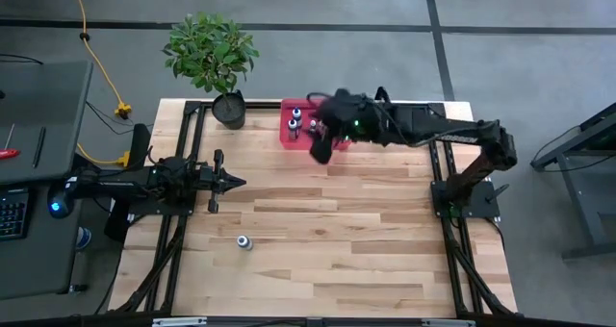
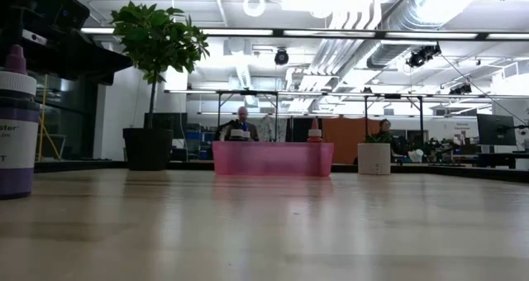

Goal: Pick & Place food coloring
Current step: Put the large violet food coloring bottle into the red bin

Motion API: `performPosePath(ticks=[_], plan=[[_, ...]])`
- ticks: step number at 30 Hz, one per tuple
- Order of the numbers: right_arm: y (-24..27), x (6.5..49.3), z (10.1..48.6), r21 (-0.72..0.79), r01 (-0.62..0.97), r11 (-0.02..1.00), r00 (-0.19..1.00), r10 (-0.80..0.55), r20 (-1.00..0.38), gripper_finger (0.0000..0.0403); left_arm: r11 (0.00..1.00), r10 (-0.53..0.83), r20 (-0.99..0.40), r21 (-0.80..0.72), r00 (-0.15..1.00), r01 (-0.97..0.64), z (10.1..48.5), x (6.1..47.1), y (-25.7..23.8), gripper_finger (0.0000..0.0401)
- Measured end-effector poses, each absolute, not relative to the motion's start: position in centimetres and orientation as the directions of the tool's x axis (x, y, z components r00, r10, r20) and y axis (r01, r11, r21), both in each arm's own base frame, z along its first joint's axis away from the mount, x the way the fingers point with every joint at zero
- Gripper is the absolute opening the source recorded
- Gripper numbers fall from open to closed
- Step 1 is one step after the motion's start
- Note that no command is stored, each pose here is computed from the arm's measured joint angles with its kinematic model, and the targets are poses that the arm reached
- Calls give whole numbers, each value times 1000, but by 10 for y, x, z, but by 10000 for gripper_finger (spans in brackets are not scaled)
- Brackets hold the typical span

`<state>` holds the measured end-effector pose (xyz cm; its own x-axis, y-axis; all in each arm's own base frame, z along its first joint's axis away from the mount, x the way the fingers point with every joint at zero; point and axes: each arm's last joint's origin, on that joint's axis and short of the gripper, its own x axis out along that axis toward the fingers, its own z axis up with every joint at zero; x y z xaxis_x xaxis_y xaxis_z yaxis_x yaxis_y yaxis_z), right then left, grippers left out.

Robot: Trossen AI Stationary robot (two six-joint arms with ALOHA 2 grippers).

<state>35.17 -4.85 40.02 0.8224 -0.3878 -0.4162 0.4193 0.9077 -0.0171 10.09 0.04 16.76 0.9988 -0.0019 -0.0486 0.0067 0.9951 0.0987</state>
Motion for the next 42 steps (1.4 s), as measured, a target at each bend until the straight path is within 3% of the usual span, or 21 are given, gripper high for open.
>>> performPosePath(ticks=[5,9,11,28,34,42], plan=[[0,373,406,-26,88,996,897,-90,-433,202,995,-2,-49,98,999,7,168,101,0,0],[31,387,393,36,-140,989,862,140,-486,202,995,-2,-49,99,999,6,168,101,0,0],[39,393,383,60,-190,980,836,194,-514,202,995,-2,-48,98,999,6,168,101,0,0],[57,449,265,179,-194,964,597,261,-758,202,995,-2,-48,99,999,7,168,101,0,0],[61,475,237,129,-249,960,664,266,-699,203,995,-2,-49,99,999,7,168,101,0,0],[77,498,198,197,-320,927,686,370,-626,220,995,-2,-49,98,999,6,168,101,0,0]])
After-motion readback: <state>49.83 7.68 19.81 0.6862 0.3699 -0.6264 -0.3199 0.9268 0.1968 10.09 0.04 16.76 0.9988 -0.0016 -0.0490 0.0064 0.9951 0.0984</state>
